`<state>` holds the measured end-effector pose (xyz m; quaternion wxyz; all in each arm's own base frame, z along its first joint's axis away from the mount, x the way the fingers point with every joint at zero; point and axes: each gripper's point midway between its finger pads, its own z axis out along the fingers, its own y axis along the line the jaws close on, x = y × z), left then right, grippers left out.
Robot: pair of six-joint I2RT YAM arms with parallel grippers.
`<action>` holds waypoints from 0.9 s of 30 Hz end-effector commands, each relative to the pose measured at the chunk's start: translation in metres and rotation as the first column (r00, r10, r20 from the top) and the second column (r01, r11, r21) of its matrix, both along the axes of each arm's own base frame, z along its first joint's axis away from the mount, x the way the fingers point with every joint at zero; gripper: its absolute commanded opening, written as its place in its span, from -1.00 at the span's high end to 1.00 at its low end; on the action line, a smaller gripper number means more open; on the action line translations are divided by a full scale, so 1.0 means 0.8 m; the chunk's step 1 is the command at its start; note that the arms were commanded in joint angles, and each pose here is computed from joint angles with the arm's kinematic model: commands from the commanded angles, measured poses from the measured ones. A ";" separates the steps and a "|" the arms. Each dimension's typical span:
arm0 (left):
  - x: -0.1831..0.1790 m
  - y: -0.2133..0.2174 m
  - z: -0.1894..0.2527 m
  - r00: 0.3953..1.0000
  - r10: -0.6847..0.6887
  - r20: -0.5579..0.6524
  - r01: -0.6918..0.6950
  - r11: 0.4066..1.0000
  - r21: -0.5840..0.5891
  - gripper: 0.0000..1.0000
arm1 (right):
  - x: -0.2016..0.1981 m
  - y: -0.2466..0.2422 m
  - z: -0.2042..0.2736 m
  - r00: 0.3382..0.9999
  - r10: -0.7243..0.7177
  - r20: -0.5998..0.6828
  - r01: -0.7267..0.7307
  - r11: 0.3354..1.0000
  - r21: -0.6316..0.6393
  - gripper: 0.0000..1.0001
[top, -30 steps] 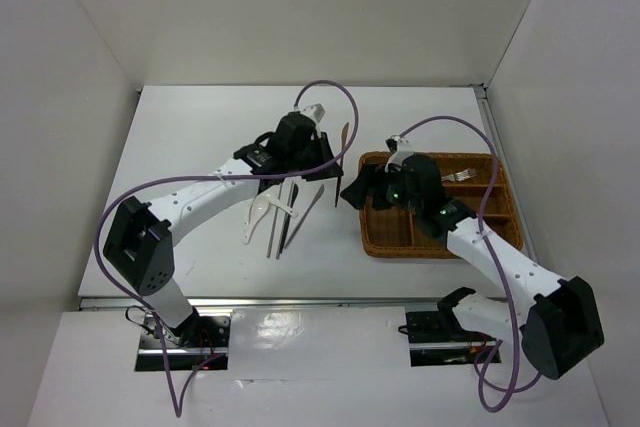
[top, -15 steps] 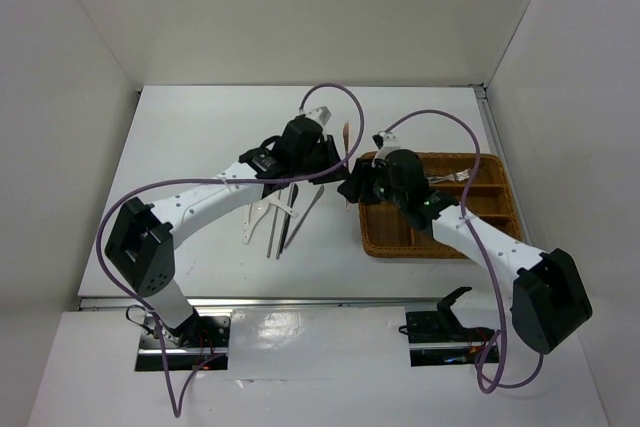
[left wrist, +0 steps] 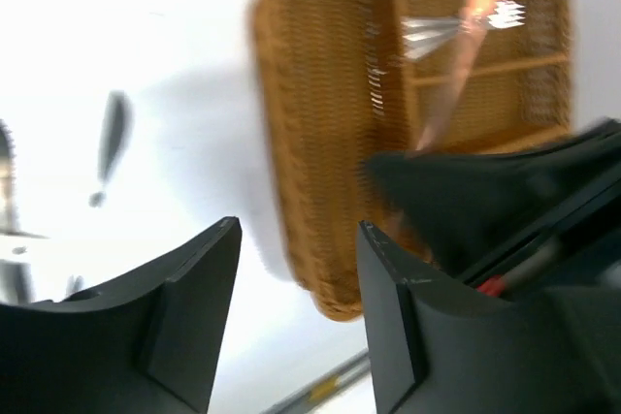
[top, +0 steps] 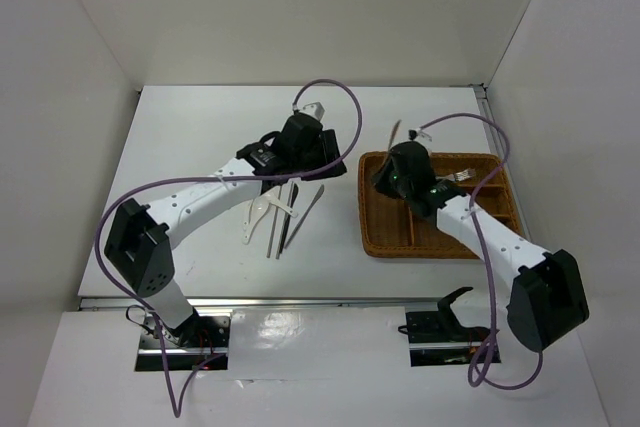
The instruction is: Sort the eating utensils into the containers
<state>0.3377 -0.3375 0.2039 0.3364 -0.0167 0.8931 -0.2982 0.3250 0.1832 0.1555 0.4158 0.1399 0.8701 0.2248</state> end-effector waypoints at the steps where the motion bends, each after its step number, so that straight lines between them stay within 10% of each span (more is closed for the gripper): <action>1: 0.019 0.051 0.023 0.992 0.102 0.071 -0.109 0.989 0.103 -0.30 | 0.005 -0.099 -0.009 0.921 -0.379 -0.094 0.376 0.926 -0.040 1.00; 15: 0.005 0.107 -0.024 0.991 0.131 -0.002 -0.129 0.979 0.159 -0.34 | -0.018 -0.251 -0.075 0.463 -0.824 -0.327 0.865 0.500 -0.035 1.00; 27: -0.003 0.122 -0.034 0.992 0.129 -0.016 -0.124 0.976 0.181 -0.34 | -0.007 -0.250 -0.095 0.390 -0.843 -0.371 0.904 0.428 -0.021 0.93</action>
